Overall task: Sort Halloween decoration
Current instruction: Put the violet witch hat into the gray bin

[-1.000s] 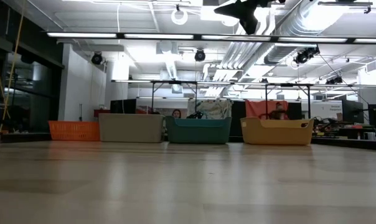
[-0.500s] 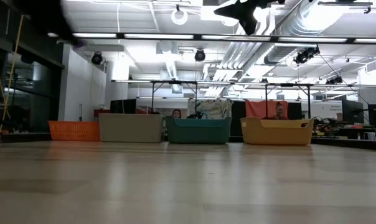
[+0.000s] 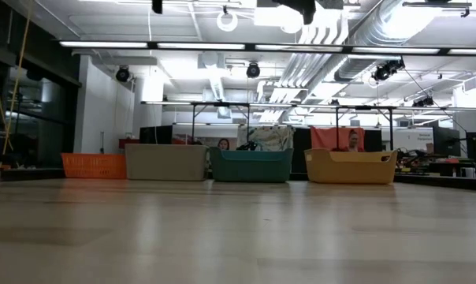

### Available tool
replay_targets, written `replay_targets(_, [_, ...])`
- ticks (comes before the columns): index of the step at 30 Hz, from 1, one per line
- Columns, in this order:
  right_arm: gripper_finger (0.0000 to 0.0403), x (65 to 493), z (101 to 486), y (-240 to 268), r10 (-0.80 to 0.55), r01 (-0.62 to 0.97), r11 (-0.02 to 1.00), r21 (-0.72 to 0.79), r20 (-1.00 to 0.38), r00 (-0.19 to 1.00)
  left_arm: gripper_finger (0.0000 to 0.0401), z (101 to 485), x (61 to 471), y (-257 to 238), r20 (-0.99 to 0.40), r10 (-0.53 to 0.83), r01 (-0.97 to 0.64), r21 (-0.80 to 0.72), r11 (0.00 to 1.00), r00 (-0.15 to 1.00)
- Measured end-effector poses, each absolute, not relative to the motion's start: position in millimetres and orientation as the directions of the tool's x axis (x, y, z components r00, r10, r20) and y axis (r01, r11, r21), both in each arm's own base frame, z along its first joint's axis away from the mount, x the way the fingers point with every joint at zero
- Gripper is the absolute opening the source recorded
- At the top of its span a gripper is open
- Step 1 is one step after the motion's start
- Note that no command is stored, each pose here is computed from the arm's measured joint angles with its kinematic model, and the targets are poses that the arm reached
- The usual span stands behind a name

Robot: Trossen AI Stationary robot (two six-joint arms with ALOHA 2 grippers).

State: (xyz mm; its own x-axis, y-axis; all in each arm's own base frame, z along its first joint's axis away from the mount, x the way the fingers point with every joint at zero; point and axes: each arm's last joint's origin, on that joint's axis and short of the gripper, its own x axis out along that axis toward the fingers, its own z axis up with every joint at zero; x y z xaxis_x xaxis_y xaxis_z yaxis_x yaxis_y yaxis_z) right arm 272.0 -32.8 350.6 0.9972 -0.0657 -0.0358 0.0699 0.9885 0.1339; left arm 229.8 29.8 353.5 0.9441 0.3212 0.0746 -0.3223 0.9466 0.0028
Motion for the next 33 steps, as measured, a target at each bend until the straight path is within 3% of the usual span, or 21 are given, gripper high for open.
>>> replay_targets(5, [0.0216,272.1,354.5,-32.8,-0.066,0.065,0.998,0.019,0.005,0.998,0.0,351.7,234.0,41.6,0.086,0.258,-0.258,-0.006,0.966,0.962])
replay_targets(33, [0.0216,272.0,354.4,-33.0,-0.071,0.071,0.997,0.025,0.003,0.997,0.0,348.2,237.6,41.7,0.07,0.248,-0.248,-0.002,0.969,0.966])
